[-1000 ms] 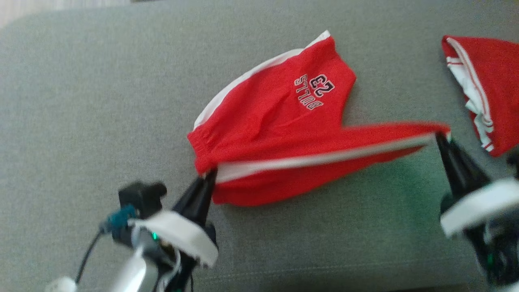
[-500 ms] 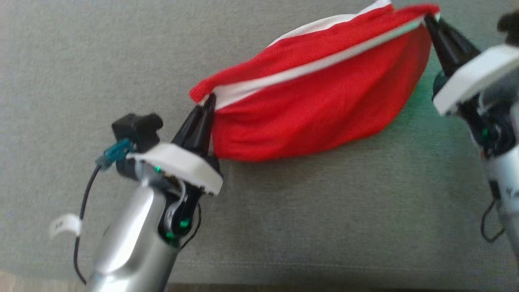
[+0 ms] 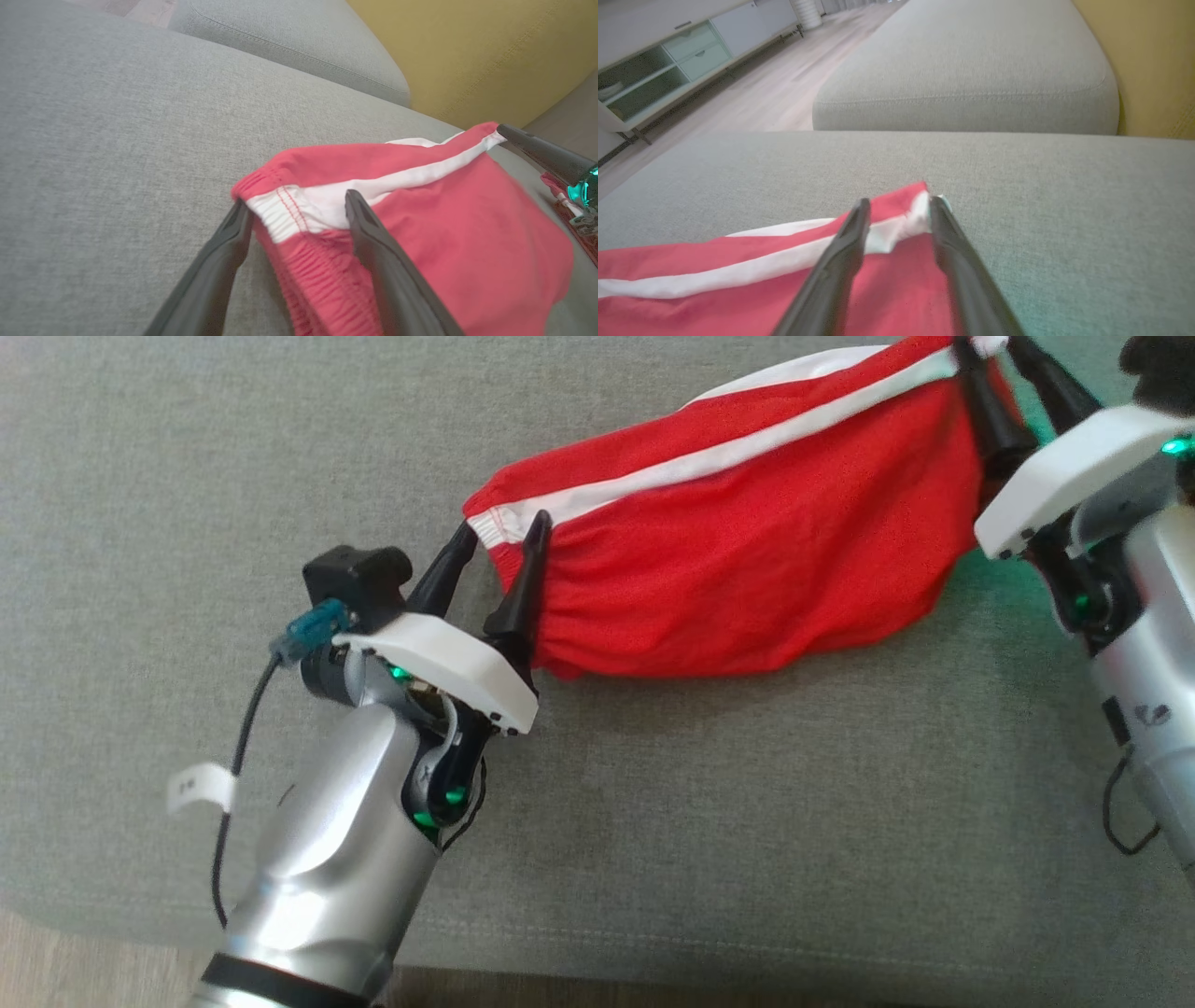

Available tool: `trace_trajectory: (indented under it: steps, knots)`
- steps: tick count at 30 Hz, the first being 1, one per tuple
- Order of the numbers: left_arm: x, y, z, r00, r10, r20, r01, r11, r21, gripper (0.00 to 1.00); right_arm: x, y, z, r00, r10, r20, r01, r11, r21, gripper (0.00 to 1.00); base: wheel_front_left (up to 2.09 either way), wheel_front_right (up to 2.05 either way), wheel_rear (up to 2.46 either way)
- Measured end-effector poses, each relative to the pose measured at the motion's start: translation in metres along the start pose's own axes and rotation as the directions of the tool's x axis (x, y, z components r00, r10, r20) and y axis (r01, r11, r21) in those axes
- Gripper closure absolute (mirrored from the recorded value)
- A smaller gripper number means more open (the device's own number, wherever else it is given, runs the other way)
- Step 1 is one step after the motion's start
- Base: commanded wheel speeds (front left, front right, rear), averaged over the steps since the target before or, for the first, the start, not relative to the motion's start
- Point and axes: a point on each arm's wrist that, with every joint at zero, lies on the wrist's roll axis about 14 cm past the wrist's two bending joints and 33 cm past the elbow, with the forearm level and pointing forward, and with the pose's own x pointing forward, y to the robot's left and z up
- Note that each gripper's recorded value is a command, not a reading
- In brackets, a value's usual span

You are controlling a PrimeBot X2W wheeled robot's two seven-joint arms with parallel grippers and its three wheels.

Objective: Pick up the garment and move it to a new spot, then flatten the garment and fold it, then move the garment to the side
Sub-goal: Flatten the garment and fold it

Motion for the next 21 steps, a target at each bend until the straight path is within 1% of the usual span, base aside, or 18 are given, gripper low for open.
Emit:
trace_trajectory:
  steps: [4,6,11,15,21]
  knots:
    - [-0.002,0.0,0.006,0.998,0.033,0.046,-0.034,0.999,0.022,0.0,-0.009,0.002,0.019,0.991,0.003,0.133,0.001,1.0,-0.028,0.0,0.0,0.0,0.0]
    - [-0.003,0.003,0.015,0.995,0.058,0.085,-0.063,0.996,0.057,0.0,-0.015,0.002,0.033,0.979,0.005,0.205,0.007,0.998,-0.058,0.0,0.0,0.0,0.0]
    - [-0.019,0.012,0.034,0.977,0.126,0.17,-0.148,0.981,0.123,0.0,-0.041,-0.007,0.055,0.952,-0.023,0.306,0.058,0.993,-0.104,0.0,0.0,0.0,0.0]
    - [-0.038,0.014,0.052,0.957,0.15,0.249,-0.2,0.961,0.189,0.0,-0.072,-0.013,0.052,0.937,-0.068,0.344,0.108,0.989,-0.099,0.0,0.0,0.0,0.0]
    - [-0.057,-0.002,0.079,0.932,0.099,0.35,-0.2,0.943,0.265,0.0,-0.123,-0.009,0.032,0.915,-0.138,0.378,0.169,0.984,-0.05,0.0,0.0,0.0,0.0]
